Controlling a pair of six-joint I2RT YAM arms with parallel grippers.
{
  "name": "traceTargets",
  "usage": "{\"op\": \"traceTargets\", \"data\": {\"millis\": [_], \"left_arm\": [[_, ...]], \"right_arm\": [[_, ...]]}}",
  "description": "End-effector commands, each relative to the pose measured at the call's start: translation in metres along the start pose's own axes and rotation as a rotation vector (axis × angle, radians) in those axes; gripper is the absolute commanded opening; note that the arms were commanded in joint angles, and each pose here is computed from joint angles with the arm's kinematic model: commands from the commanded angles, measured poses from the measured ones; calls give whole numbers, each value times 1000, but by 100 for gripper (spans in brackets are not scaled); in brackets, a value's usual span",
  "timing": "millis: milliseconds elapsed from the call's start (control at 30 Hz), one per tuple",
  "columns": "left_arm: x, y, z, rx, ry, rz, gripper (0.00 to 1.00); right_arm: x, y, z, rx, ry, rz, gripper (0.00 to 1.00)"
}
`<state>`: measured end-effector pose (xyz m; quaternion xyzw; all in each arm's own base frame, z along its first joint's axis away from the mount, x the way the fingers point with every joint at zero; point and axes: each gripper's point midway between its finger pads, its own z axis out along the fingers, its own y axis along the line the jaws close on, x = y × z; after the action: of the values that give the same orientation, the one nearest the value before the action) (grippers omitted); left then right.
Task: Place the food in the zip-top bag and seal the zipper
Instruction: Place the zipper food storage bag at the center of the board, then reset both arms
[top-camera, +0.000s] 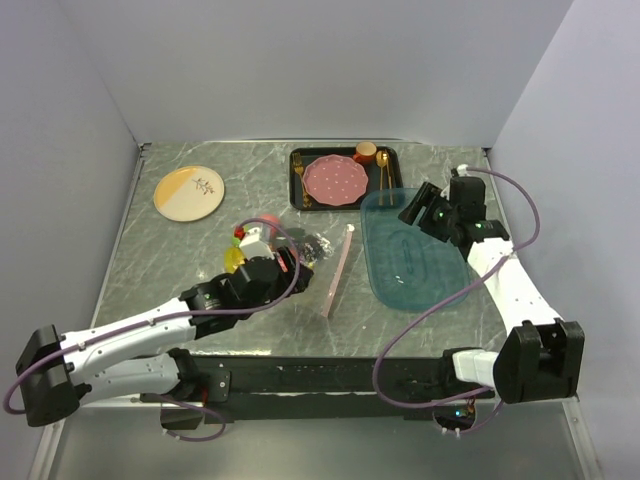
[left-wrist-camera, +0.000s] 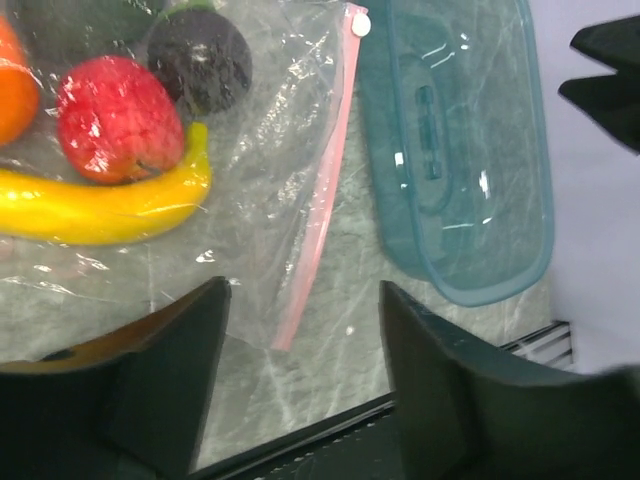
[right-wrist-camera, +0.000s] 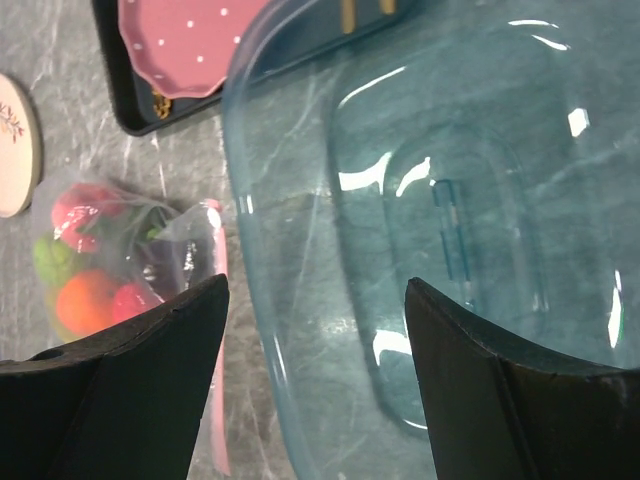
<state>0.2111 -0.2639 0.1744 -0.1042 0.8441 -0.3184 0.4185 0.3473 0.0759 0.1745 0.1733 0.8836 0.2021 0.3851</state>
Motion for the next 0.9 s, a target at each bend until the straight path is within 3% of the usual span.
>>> {"op": "traceTargets", "data": {"millis": [0,33,67,233,433,600,867], "left_arm": [[-22,-22,-10,53,-46,22,86],[-25,-24,-11,48,-48,28,98],[-30,-29,-12,49,-57,35,99],[-42,-39,-9,38,-62,102,99],[-66,-51,0,99,-4,203,99],[-111,-42,10,170,-30,139,99],[-142,-12,28,11,-95,112,99]], "right_arm": [[-4,-10,-7,15,-20,-12,79],[-4,-12,-8,19,-23,-7,79],[-3,-13,-7,17,-26,-1,79],[-1,-20,-5,31,-35,0,80],[-11,-25,-20,46,-144,-53,83],[-18,-32,-32,83,-210,-46,84],[-10,-38,-31,79,-249,-11,87]]}}
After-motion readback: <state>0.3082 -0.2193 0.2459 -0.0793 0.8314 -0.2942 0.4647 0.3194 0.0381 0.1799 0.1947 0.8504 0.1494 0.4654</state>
